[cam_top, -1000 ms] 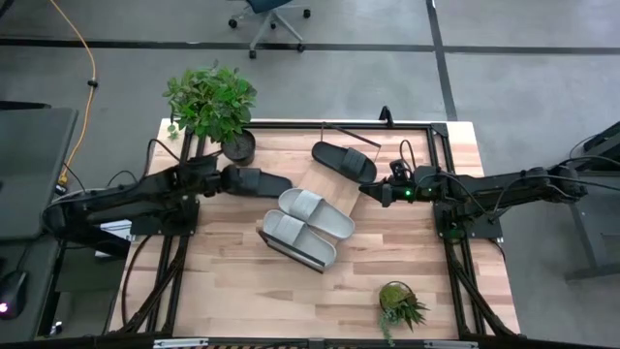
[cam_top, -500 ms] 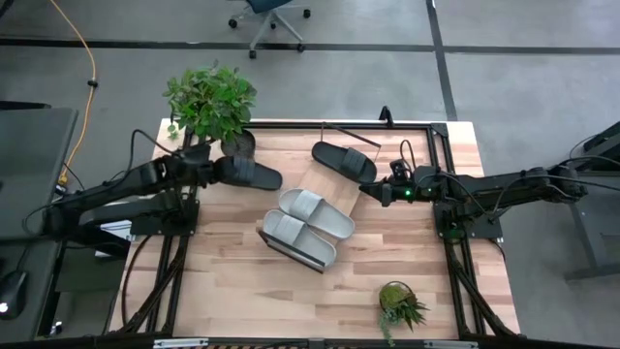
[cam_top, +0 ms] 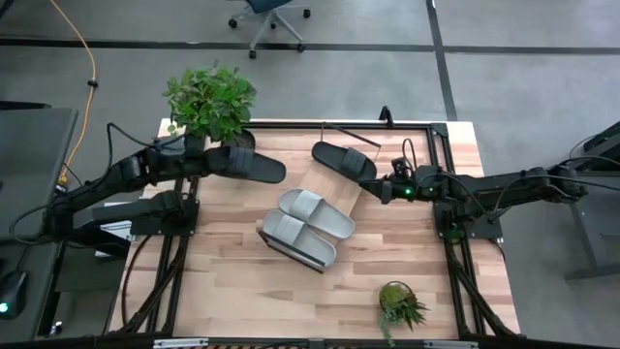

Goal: Pick and place slides into the shelf
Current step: Put the black slide on the shelf

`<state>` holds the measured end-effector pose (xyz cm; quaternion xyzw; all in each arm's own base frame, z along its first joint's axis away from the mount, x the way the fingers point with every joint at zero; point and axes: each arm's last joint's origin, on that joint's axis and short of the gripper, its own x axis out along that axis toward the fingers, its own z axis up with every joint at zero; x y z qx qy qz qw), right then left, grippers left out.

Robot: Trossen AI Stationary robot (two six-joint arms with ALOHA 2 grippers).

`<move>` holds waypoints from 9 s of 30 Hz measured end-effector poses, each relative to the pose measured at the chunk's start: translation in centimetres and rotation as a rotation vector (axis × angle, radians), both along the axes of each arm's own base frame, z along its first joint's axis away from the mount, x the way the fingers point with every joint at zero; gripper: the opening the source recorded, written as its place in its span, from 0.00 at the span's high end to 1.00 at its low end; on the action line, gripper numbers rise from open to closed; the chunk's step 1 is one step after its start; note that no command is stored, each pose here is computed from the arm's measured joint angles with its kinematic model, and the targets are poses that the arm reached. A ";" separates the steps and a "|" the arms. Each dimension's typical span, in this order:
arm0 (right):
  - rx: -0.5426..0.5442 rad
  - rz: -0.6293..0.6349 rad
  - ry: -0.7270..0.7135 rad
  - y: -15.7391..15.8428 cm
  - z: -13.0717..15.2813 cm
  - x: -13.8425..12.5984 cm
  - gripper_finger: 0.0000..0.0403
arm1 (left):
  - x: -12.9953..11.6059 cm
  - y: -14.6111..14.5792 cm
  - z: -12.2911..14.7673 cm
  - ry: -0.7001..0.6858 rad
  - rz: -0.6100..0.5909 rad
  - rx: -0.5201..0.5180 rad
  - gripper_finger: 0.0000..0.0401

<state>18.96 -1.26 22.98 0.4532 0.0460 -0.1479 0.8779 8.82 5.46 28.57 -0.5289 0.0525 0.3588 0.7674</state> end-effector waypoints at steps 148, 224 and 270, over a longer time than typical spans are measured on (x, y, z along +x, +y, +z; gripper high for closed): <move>-0.654 0.251 0.444 3.2 16.5 -4.2 0.94 | 18.0 -1.6 11.4 0.029 -0.592 0.444 0.51; -0.963 0.438 0.520 3.7 20.1 7.4 0.89 | 26.0 -0.6 11.4 0.286 -0.834 0.714 0.86; -0.688 -0.147 -0.542 4.7 13.9 -4.3 0.57 | 25.7 0.2 20.6 -0.604 -0.099 0.805 0.85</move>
